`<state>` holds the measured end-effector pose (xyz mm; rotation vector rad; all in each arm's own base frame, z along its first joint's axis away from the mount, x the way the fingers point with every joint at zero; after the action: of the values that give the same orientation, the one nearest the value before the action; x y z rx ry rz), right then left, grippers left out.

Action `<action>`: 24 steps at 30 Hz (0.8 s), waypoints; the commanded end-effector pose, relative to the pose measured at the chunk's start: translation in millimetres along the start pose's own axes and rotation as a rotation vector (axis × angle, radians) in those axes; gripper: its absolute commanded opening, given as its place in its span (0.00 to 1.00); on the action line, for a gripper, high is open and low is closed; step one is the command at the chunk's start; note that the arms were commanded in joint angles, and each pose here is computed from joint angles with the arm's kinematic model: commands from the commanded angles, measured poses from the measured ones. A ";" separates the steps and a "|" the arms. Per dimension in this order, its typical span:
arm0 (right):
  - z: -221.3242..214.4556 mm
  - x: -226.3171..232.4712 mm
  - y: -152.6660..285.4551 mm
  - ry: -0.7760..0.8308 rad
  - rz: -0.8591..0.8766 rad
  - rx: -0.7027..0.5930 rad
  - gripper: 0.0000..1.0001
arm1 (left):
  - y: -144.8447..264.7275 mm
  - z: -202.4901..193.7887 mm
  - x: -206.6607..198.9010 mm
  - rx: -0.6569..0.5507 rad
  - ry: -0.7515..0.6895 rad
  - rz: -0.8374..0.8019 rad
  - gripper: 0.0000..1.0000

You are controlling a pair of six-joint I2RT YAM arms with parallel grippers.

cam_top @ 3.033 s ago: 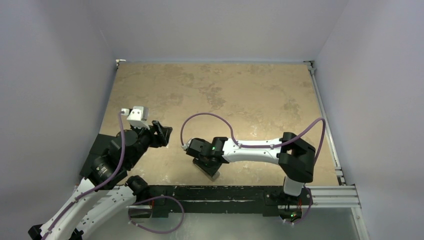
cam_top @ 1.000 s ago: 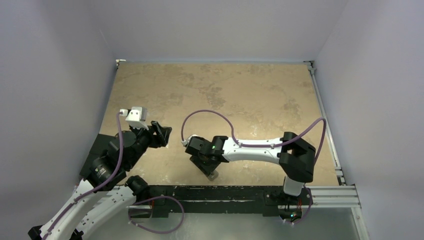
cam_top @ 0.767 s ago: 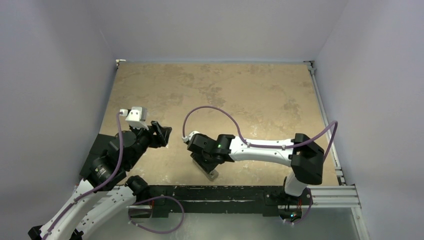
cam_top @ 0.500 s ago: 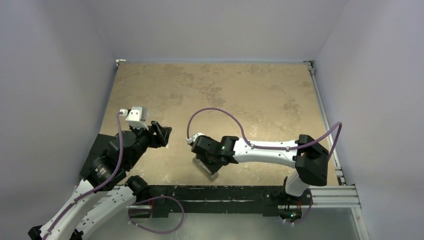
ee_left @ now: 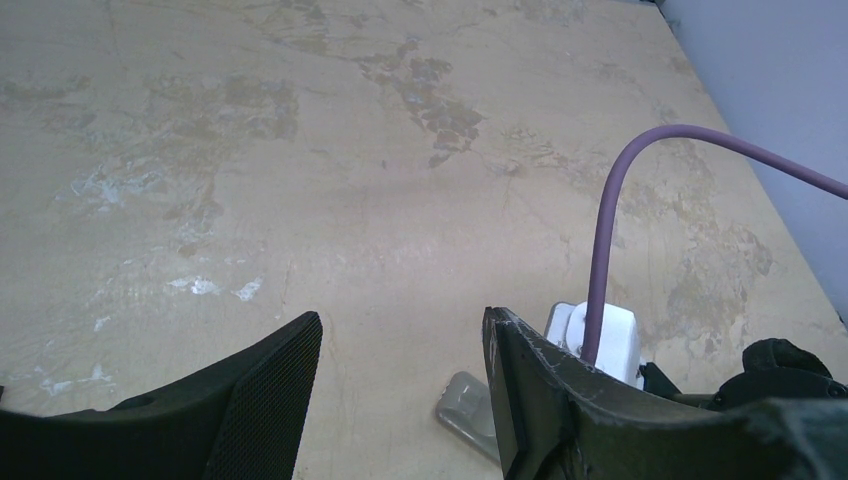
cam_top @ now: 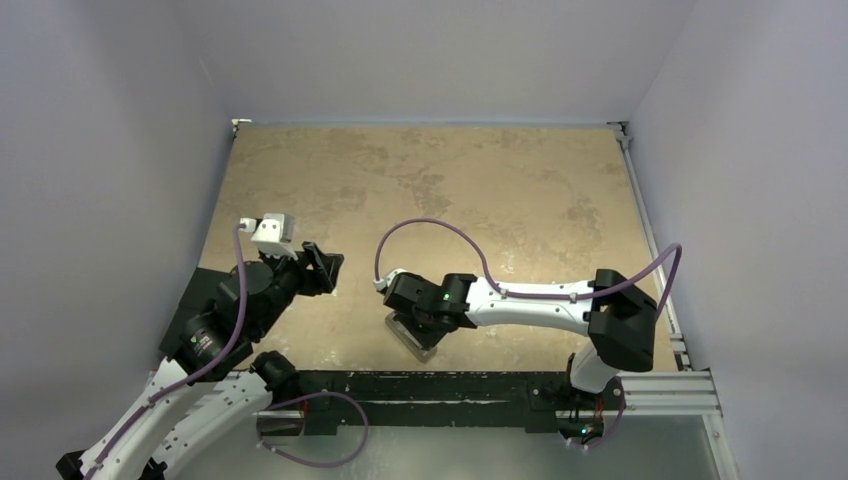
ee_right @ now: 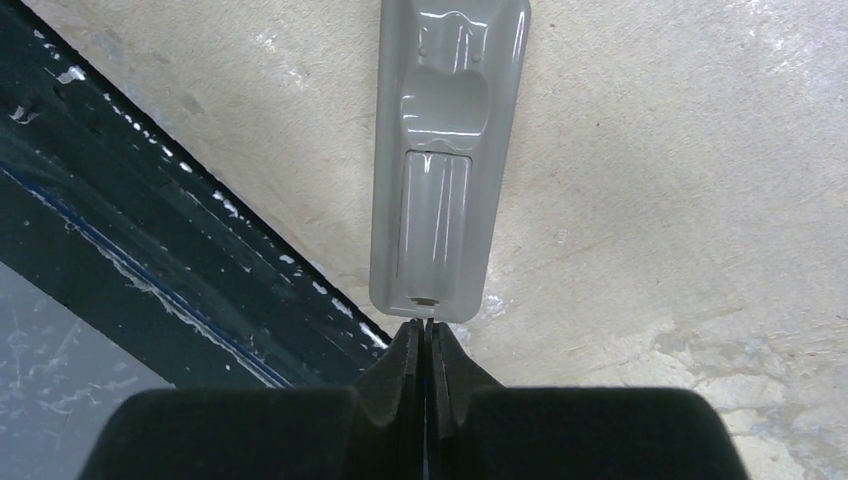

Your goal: Load the batteries into the remote control

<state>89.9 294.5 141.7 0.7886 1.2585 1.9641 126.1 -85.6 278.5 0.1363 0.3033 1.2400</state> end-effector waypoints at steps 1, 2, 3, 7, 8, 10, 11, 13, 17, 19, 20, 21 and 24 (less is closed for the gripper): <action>2.5 1.2 -3.3 -0.016 0.007 0.000 0.04 | -3.6 2.1 0.7 -0.021 -0.005 0.011 0.60; 2.0 0.9 -3.8 -0.015 0.004 0.004 0.04 | -3.6 2.2 0.7 -0.021 -0.005 0.010 0.60; 1.7 0.7 -4.5 -0.014 0.002 0.008 0.04 | -3.6 2.4 0.7 -0.023 -0.005 0.011 0.60; 0.0 -0.1 -7.5 -0.008 -0.007 0.023 0.02 | -3.6 2.3 0.5 -0.022 -0.005 0.009 0.60; -0.2 -0.2 -8.0 -0.007 -0.008 0.025 0.02 | -3.5 2.4 0.7 -0.022 -0.005 0.010 0.60; 0.0 0.0 -8.6 -0.007 -0.008 0.024 0.01 | -3.4 2.4 0.7 -0.023 -0.005 0.011 0.60; 0.4 0.2 -8.5 -0.007 -0.007 0.023 0.01 | -3.3 2.4 0.8 -0.023 -0.004 0.011 0.60; 0.3 0.2 -9.1 -0.007 -0.008 0.024 0.01 | -3.3 2.6 0.7 -0.024 -0.004 0.010 0.60; 0.7 1.2 -9.9 -0.006 -0.002 0.026 0.01 | -3.3 2.5 0.8 -0.024 -0.004 0.011 0.60; 1.0 1.7 -11.1 -0.007 -0.001 0.026 0.01 | -3.1 2.4 0.8 -0.024 -0.004 0.010 0.60; 1.3 2.0 -11.2 -0.006 0.001 0.025 0.01 | -3.0 2.5 0.9 -0.024 -0.004 0.010 0.60; 1.5 2.3 -11.3 -0.005 0.002 0.025 0.01 | -2.9 2.7 0.9 -0.026 -0.003 0.010 0.60; 2.7 3.5 -11.7 -0.006 0.008 0.022 0.01 | -2.8 2.8 1.1 -0.027 -0.003 0.012 0.60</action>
<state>89.0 295.9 130.4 0.7954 1.3051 1.9391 126.1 -85.5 278.6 0.1361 0.3028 1.2399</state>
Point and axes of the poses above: each gripper's point midway between its finger pads, its own y axis back along the fingers, its own x axis along the line the jaws close on, z = x × y, the point moved 8 cm from there along y, back along the fingers, and after that the axes turned 10 degrees about -y, right-handed, at the moved point
